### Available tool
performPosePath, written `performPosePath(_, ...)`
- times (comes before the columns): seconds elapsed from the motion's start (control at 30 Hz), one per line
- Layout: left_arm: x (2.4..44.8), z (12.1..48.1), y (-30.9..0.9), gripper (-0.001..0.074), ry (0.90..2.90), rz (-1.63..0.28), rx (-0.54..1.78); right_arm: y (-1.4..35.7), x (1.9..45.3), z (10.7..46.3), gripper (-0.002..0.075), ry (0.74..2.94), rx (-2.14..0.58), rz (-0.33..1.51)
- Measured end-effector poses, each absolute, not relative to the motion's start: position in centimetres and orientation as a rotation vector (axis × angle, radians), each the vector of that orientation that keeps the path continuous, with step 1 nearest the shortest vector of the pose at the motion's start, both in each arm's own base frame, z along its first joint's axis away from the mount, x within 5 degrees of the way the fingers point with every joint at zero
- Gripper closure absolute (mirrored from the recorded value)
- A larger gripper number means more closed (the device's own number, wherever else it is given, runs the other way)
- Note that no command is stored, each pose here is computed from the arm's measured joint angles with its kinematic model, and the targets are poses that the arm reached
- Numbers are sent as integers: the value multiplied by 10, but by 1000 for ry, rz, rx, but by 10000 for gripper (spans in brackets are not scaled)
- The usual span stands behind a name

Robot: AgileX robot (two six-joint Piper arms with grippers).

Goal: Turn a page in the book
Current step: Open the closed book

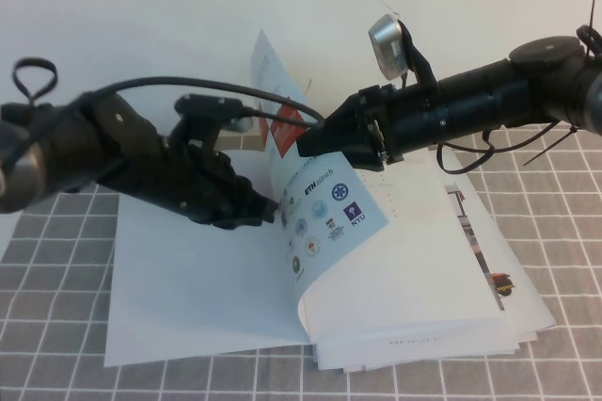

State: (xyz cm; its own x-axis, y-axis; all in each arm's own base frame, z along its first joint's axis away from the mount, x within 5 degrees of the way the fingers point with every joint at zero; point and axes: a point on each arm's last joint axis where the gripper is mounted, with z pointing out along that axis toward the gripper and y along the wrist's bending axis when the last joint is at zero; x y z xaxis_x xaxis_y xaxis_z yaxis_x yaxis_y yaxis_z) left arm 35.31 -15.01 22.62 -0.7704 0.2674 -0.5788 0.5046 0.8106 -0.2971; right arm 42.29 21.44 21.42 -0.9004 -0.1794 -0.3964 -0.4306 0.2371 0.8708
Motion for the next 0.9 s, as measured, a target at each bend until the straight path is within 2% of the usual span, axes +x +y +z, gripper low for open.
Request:
performPosePath(0.1, 341, 249, -144, 738, 2463, -557, 598, 214, 423, 214, 370, 2295, -574, 1725)
performPosePath(0.23, 315, 275, -145, 738, 2454, -464, 761, 214, 423, 214, 370, 2299, -567, 1728)
performPosePath(0.43, 247, 309, -176, 738, 2290, -455, 1006, 214, 423, 214, 370, 2300, -565, 1729)
performPosePath(0.67, 194, 306, -201, 738, 2153, -392, 1205, 214, 423, 214, 371, 2302, -563, 1730)
performPosePath(0.9, 189, 287, -238, 738, 1929, -250, 1424, 214, 423, 214, 371, 2302, -563, 1730)
